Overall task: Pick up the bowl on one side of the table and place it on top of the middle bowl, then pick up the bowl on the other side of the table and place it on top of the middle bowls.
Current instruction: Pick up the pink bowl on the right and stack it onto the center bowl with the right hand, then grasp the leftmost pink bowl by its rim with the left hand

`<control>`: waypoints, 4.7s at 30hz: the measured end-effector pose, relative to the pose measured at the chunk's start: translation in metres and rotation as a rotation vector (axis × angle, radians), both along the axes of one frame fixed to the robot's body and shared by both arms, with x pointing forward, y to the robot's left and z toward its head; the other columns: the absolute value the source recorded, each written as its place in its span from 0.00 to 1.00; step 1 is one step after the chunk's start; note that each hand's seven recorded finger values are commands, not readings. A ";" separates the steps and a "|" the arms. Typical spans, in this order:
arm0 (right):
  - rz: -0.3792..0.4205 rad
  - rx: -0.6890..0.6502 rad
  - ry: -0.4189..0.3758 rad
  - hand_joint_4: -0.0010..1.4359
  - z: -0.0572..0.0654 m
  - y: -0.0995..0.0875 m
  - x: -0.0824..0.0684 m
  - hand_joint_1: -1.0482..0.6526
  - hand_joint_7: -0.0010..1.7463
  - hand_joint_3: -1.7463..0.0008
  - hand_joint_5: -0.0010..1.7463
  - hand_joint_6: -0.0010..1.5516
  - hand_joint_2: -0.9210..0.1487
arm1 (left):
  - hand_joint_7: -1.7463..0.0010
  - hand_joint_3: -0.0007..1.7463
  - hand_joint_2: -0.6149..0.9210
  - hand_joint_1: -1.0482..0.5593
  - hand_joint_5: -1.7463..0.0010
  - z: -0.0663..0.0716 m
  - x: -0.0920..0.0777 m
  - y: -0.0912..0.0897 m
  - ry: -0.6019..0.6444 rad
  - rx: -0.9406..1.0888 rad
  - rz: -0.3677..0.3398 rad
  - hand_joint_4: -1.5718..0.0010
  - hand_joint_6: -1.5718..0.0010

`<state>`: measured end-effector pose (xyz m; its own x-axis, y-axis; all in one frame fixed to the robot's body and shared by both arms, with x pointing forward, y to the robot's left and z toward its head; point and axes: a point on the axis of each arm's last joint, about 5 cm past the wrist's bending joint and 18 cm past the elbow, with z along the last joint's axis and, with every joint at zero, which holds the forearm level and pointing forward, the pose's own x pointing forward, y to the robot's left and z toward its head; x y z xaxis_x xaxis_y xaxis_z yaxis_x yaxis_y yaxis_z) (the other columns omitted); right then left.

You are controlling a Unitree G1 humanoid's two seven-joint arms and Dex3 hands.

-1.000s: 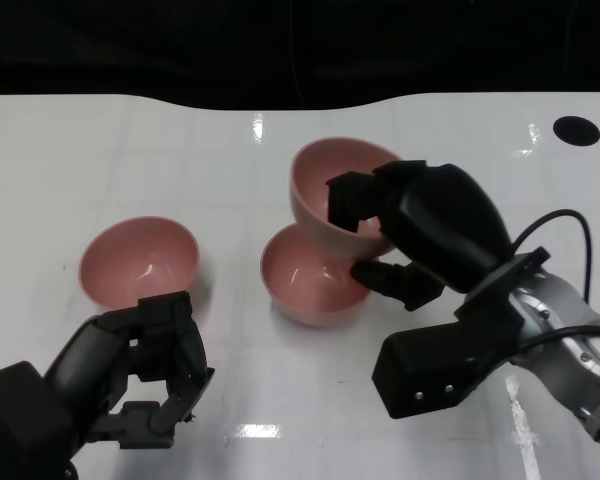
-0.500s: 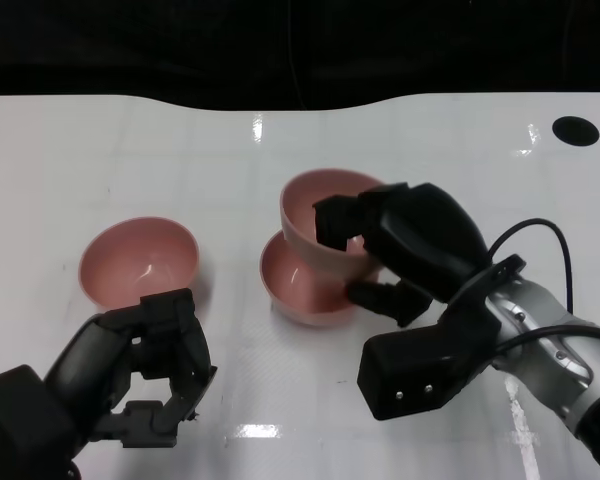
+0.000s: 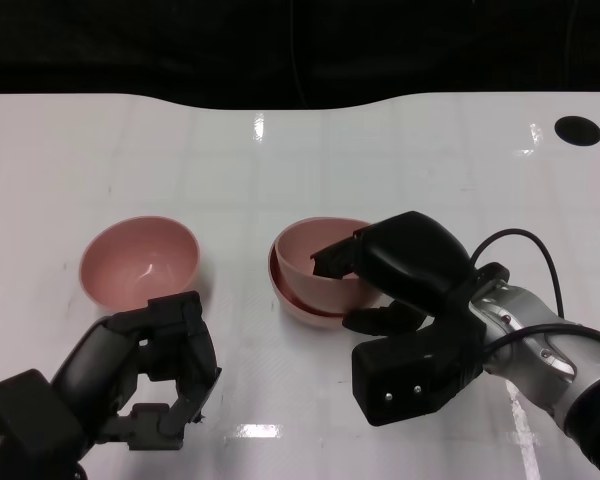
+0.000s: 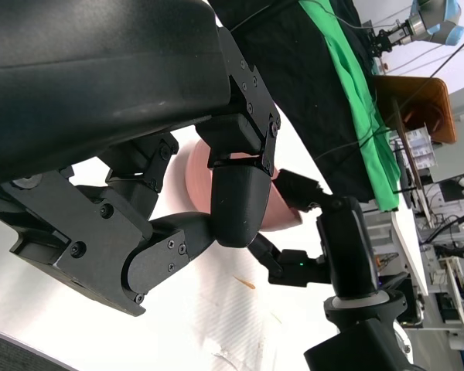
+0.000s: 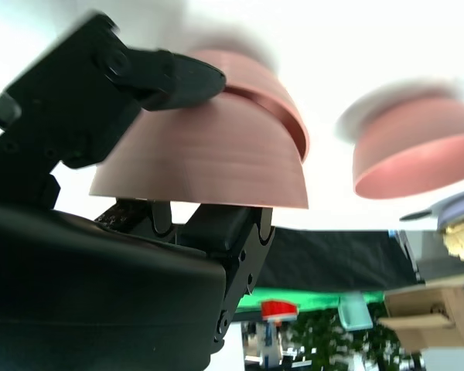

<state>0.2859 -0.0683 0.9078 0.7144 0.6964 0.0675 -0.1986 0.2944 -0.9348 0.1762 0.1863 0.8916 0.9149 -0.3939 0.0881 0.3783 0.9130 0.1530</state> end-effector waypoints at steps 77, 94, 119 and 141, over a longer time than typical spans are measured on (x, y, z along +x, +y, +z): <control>-0.182 0.436 -0.063 0.71 -0.021 -0.098 -0.092 0.58 0.91 0.05 1.00 0.54 0.72 | 0.90 0.02 1.00 0.42 0.52 0.040 0.009 0.030 -0.273 0.472 0.173 0.75 0.62; -0.211 0.421 -0.020 0.69 -0.021 -0.097 -0.091 0.57 0.92 0.07 1.00 0.53 0.73 | 1.00 0.00 0.98 0.29 0.72 0.059 0.029 0.015 -0.294 0.988 0.159 0.81 0.74; -0.193 0.406 -0.025 0.68 -0.019 -0.092 -0.092 0.57 0.90 0.09 1.00 0.53 0.71 | 0.98 0.01 1.00 0.38 0.91 0.002 0.090 -0.009 -0.158 1.403 0.020 0.57 0.64; -0.179 0.404 -0.032 0.67 -0.015 -0.091 -0.093 0.57 0.89 0.10 1.00 0.53 0.70 | 0.00 0.55 0.80 0.50 0.00 -0.014 0.105 -0.004 -0.365 1.256 0.033 0.41 0.57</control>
<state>0.1931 -0.1592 0.8928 0.8146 0.4748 0.3331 -0.0838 0.6647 -0.7424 0.2812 0.1819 0.8780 0.9273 -0.3663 -0.0772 0.1145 0.0813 0.9901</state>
